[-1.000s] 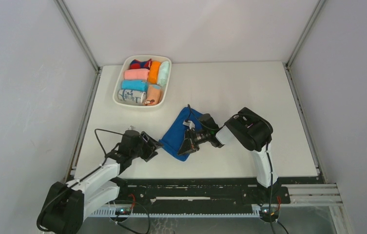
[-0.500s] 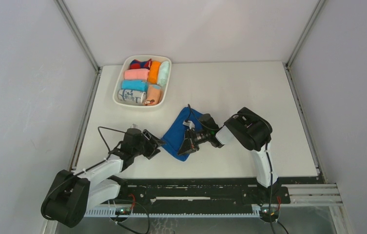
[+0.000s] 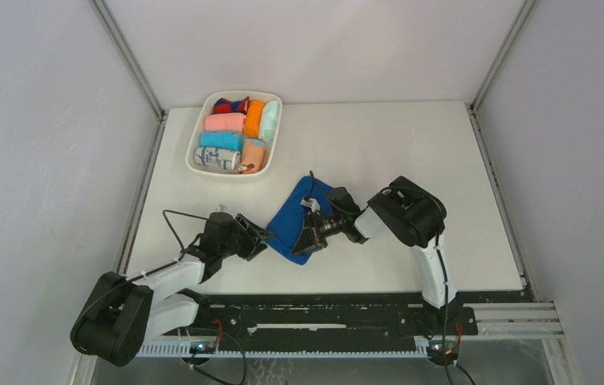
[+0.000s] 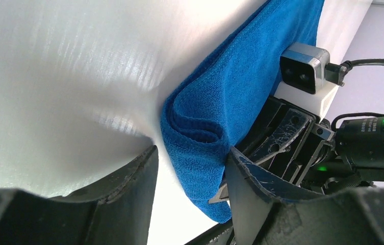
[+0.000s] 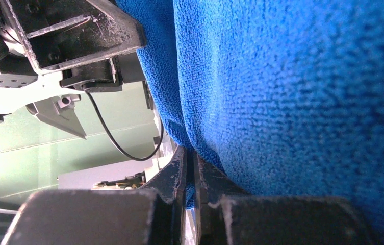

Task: Roll the towels
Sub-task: Roll the towel at the center of the board.

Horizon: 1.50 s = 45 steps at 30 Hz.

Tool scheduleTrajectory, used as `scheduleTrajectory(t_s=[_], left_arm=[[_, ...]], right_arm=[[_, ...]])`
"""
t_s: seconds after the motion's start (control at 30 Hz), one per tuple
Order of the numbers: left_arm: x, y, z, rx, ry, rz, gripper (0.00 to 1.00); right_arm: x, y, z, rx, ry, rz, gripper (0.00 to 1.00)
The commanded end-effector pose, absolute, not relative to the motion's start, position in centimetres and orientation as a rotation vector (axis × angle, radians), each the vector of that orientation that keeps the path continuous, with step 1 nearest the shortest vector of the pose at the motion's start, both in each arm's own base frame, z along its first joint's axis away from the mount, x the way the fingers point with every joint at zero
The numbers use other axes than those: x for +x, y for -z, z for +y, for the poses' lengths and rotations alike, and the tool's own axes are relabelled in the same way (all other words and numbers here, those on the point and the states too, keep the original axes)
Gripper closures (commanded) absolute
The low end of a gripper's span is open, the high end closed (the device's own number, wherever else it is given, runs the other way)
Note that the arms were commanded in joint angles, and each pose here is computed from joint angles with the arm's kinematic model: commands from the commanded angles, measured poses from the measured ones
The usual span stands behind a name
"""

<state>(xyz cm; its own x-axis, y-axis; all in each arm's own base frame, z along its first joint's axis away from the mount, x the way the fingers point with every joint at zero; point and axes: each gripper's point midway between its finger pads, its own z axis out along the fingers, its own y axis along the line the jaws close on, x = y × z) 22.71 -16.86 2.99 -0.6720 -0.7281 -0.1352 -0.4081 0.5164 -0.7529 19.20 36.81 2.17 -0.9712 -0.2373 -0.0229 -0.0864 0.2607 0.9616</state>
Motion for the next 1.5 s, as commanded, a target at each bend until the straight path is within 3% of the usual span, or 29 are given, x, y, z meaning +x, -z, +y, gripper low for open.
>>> scheduleTrajectory(t_s=[0.0,0.13,0.33,0.57,0.93,1.47], left_arm=[[21.9,-1.5,-16.4,-0.975,0.955,2.355,0.46],[21.7,-0.8,-16.0,-0.997,0.898,2.379,0.51],[21.9,-0.1,-15.3,-0.992,0.776,2.437,0.66],[21.6,0.2,-14.7,-0.978,0.662,2.514,0.81],[21.6,-0.6,-15.3,-0.932,0.617,2.592,0.83],[21.6,-0.5,-15.8,-0.919,0.612,2.625,0.82]], right_arm=[[19.6,-0.3,36.6,0.234,1.76,-2.431,1.0],[19.7,-0.5,36.6,0.239,1.764,-2.436,1.0],[19.9,-1.6,36.5,0.336,1.76,-2.513,0.98],[20.1,-3.7,36.0,0.629,1.673,-2.738,0.77],[18.7,-5.9,37.0,1.297,1.169,-3.118,0.58],[18.1,-2.7,37.3,1.608,0.579,-3.22,0.59]])
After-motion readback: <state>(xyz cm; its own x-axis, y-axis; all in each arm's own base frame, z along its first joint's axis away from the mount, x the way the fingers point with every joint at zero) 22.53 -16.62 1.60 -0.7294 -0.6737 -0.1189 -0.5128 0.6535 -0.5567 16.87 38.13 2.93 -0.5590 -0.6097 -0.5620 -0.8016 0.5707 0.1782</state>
